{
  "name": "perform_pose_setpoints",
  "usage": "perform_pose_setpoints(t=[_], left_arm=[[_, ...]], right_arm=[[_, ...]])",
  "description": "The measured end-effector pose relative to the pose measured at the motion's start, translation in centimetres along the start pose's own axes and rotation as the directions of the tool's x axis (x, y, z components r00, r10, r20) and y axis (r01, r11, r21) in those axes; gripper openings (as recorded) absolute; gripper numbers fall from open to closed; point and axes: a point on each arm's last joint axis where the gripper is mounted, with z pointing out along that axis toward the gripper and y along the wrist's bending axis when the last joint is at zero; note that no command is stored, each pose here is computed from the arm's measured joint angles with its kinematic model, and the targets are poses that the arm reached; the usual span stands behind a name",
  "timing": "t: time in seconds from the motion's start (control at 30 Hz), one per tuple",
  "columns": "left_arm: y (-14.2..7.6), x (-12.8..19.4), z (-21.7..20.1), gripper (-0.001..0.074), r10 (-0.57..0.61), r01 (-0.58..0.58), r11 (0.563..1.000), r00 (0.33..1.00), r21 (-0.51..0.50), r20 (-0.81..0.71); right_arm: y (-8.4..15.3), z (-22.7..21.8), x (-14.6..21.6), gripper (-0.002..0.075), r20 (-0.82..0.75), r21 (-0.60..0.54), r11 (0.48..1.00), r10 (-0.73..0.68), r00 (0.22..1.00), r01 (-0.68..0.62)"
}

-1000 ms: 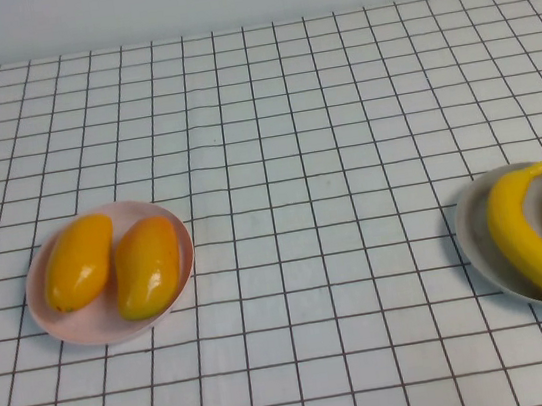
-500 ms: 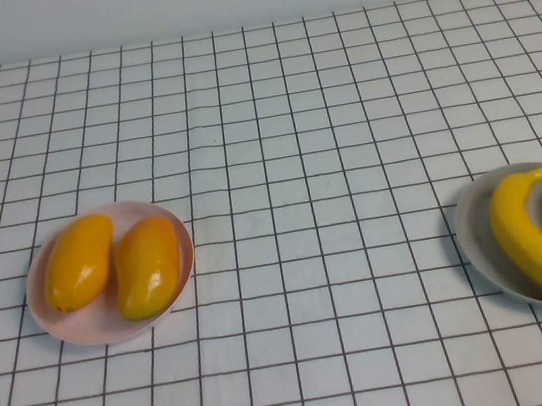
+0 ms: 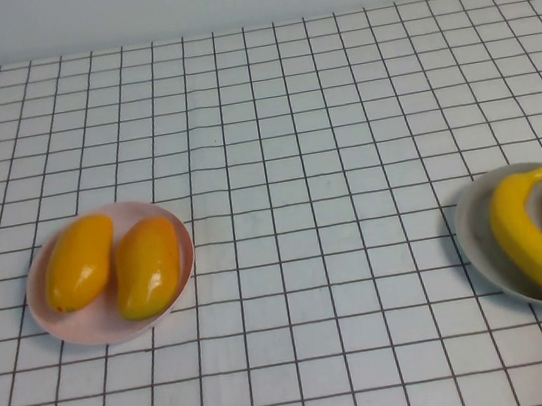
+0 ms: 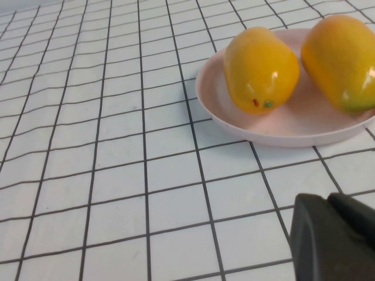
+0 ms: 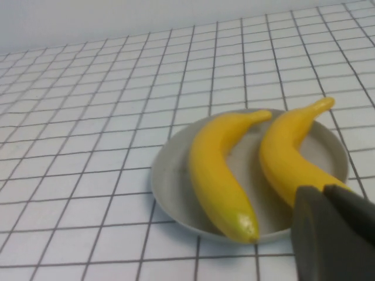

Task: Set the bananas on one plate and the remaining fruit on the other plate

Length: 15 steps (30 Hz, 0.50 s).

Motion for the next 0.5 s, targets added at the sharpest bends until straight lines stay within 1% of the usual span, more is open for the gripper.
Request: perform_pose_setpoints(t=[0.13, 0.3, 0.37, 0.5], left_arm=[[0.0, 0.0, 0.0, -0.0001, 0.000, 0.000, 1.000, 1.000, 0.000, 0.000], [0.0, 0.0, 0.0, -0.0001, 0.000, 0.000, 1.000, 1.000, 0.000, 0.000], [0.0, 0.0, 0.0, -0.0002, 0.000, 0.000, 1.000, 1.000, 0.000, 0.000], [0.0, 0.0, 0.0, -0.0001, 0.000, 0.000, 1.000, 1.000, 0.000, 0.000]], right_arm=[[-0.6, 0.3, 0.8, -0.0015, 0.004, 0.084, 0.996, 0.008, 1.000, -0.008], [-0.9, 0.4, 0.8, -0.0015, 0.068, 0.147, 0.989, 0.008, 0.998, -0.018], [-1.0, 0.4, 0.9, -0.0015, 0.057, 0.161, 0.987, -0.001, 0.998, -0.008], [-1.2, 0.4, 1.5, -0.0015, -0.017, 0.184, 0.983, 0.006, 1.000, -0.002]])
